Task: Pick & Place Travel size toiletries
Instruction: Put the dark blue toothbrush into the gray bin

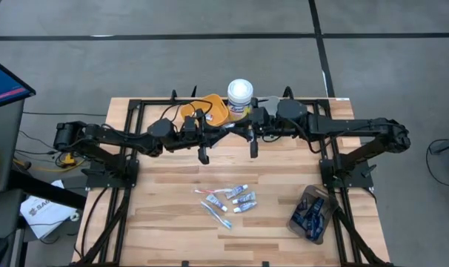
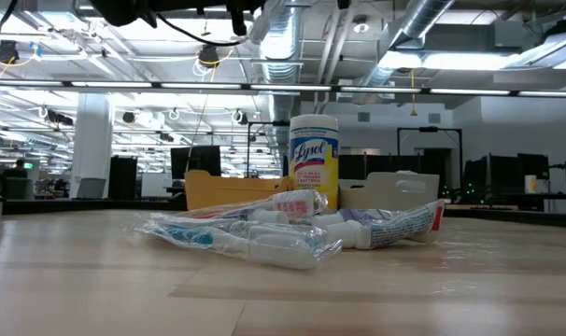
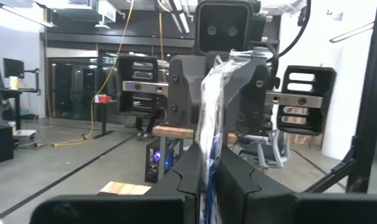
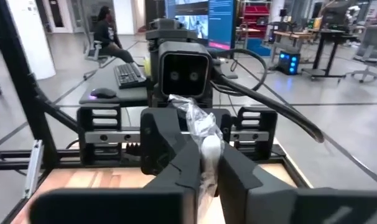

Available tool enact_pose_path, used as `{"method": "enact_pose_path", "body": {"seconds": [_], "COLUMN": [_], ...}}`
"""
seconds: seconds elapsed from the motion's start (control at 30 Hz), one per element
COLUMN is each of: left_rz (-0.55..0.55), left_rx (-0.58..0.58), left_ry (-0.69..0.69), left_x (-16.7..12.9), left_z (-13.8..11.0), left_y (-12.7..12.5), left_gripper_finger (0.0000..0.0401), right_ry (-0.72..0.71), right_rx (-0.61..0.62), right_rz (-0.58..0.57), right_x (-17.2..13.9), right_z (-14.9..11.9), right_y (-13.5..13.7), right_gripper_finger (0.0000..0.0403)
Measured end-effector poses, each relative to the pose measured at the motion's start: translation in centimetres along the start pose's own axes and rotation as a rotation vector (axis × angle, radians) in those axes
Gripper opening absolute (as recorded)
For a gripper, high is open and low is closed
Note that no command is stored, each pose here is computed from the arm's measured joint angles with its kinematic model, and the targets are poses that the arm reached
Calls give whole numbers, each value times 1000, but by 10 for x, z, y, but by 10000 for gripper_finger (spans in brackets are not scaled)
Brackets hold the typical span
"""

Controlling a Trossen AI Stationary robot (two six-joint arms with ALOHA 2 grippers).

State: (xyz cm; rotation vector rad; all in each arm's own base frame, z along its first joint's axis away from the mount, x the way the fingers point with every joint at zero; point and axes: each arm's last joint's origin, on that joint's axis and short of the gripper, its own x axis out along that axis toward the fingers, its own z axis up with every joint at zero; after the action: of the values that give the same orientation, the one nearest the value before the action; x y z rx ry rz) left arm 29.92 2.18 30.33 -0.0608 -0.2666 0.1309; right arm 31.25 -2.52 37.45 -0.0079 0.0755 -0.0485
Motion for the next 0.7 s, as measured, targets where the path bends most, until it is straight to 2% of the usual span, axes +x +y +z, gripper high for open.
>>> {"method": "enact_pose_path", "body": {"seconds": [0.13,0.23,0.37,0.53,0.7], "left_rz": [0,-4,-36,-31,7], "left_rx": [0,3,12,9,15], "left_ry": [-1,4,38,109,164], "left_x": [0,0,0,-1,-1], "left_z": [0,0,-3,-10,-15], "left_y": [0,0,-1,0,1], "left_gripper_finger": [21,37,85,158,225], "right_ry": [-2,-2,-3,1,-7], "right_rx": [8,28,86,163,186], "right_rz": [-3,-11,-46,-101,-137], "right_x": [0,0,-1,-7,-16], "right_z": [0,0,0,2,7], "right_y": [-1,-2,-5,-15,-22], "right_gripper_finger": [23,18,18,18,18]}}
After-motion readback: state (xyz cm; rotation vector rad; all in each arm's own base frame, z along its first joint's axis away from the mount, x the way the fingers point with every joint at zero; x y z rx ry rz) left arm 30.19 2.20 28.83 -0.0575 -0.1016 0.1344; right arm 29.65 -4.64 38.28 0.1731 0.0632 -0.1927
